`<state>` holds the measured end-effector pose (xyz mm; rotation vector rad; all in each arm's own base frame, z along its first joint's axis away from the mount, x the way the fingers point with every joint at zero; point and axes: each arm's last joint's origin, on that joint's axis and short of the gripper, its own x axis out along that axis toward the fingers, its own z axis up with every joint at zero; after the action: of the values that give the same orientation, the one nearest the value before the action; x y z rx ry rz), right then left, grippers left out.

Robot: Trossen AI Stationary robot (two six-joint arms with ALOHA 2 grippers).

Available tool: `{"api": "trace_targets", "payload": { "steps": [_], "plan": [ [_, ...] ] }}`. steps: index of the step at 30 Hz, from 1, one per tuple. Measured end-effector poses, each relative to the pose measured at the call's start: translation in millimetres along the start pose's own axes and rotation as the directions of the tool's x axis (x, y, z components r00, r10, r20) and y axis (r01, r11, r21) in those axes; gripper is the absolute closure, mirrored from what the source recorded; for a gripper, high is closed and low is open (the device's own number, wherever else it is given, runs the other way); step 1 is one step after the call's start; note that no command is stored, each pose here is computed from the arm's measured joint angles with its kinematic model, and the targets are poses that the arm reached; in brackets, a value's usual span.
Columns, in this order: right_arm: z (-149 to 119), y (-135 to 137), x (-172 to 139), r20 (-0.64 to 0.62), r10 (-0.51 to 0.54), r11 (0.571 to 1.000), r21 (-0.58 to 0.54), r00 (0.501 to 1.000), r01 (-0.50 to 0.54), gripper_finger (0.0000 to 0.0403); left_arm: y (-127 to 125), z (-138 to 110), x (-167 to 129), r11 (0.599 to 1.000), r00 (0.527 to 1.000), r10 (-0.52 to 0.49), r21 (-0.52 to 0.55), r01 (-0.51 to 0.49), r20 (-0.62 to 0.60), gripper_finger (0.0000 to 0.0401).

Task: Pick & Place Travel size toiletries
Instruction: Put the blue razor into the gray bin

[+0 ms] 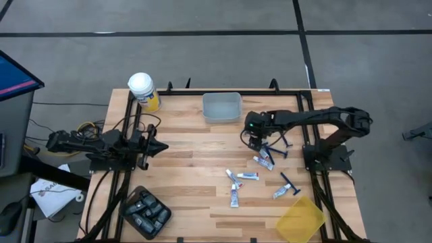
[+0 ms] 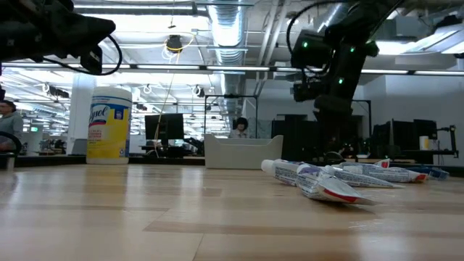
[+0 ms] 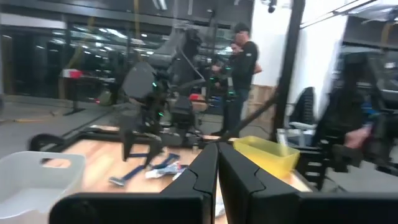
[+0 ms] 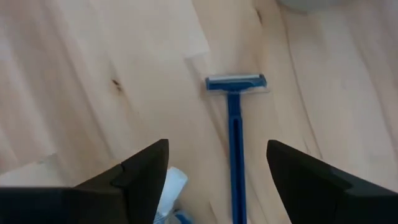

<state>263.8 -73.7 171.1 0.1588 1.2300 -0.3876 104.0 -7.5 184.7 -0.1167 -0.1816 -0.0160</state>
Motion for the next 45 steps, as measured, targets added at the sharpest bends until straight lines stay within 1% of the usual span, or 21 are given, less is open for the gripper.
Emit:
{"api": "trace_targets", "payload": {
  "steps": [3, 6, 15, 18, 20, 23, 26, 31, 36, 38, 42, 45],
  "plan": [
    [-0.1, -4.4, 10.7, -0.035, -0.002, 1.0, 0.018, 0.999, 0.003, 0.0138, 1.7, 0.2, 0.0, 0.998, 0.998, 0.058, 0.012, -0.058, 0.006, 0.0393],
    [-1.0, -8.0, 22.8, -0.076, 0.014, 0.999, 0.032, 0.997, -0.012, 0.0138, 2.7, 0.3, -0.1, 0.995, 0.996, 0.094, 0.013, -0.094, 0.009, 0.0393],
    [2.0, -19.4, 42.2, -0.117, 0.038, 0.997, 0.068, 0.992, -0.03, 0.0138, 2.7, 1.6, -0.1, 0.995, 0.995, 0.096, 0.004, -0.096, 0.023, 0.0393],
    [6.6, -23.2, 44.8, -0.133, 0.045, 0.997, 0.061, 0.99, -0.037, 0.0148, 2.5, 1.9, -0.1, 0.996, 0.996, 0.091, 0.002, -0.091, 0.026, 0.0393],
    [11.9, -24.4, 46.6, -0.137, 0.044, 0.998, 0.039, 0.99, -0.039, 0.0161, 2.5, 2.1, -0.1, 0.996, 0.996, 0.09, 0.002, -0.09, 0.028, 0.0393],
    [19.8, -24.9, 49.2, -0.152, 0.044, 0.999, 0.014, 0.987, -0.042, 0.0191, 2.3, 2.5, -0.1, 0.996, 0.996, 0.086, 0.001, -0.086, 0.031, 0.0393],
    [25.8, -24.7, 52.0, -0.172, 0.049, 0.999, 0.002, 0.984, -0.05, 0.0236, 2.3, 2.6, -0.1, 0.996, 0.996, 0.085, 0.001, -0.085, 0.032, 0.0393],
    [31.8, -24.1, 57.6, -0.21, 0.051, 0.999, 0.003, 0.976, -0.052, 0.0324, 2.3, 2.7, -0.1, 0.996, 0.996, 0.085, 0.001, -0.085, 0.034, 0.0393],
    [34.8, -24.3, 57.2, -0.221, 0.048, 0.999, 0.004, 0.974, -0.048, 0.0386, 2.3, 2.7, -0.1, 0.996, 0.996, 0.085, 0.0, -0.085, 0.034, 0.0393],
    [37.0, -24.7, 55.6, -0.221, 0.049, 0.999, 0.005, 0.974, -0.049, 0.0391, 2.3, 2.7, -0.1, 0.996, 0.996, 0.085, 0.0, -0.085, 0.034, 0.0393],
    [40.3, -25.4, 53.7, -0.224, 0.049, 0.999, 0.016, 0.973, -0.046, 0.038, 2.3, 2.7, -0.1, 0.996, 0.996, 0.085, 0.0, -0.085, 0.034, 0.0393],
    [40.9, -25.4, 53.3, -0.224, 0.052, 0.998, 0.037, 0.973, -0.045, 0.0388, 2.3, 2.1, -0.1, 0.996, 0.996, 0.085, 0.002, -0.086, 0.027, 0.0393]
  ]
}}
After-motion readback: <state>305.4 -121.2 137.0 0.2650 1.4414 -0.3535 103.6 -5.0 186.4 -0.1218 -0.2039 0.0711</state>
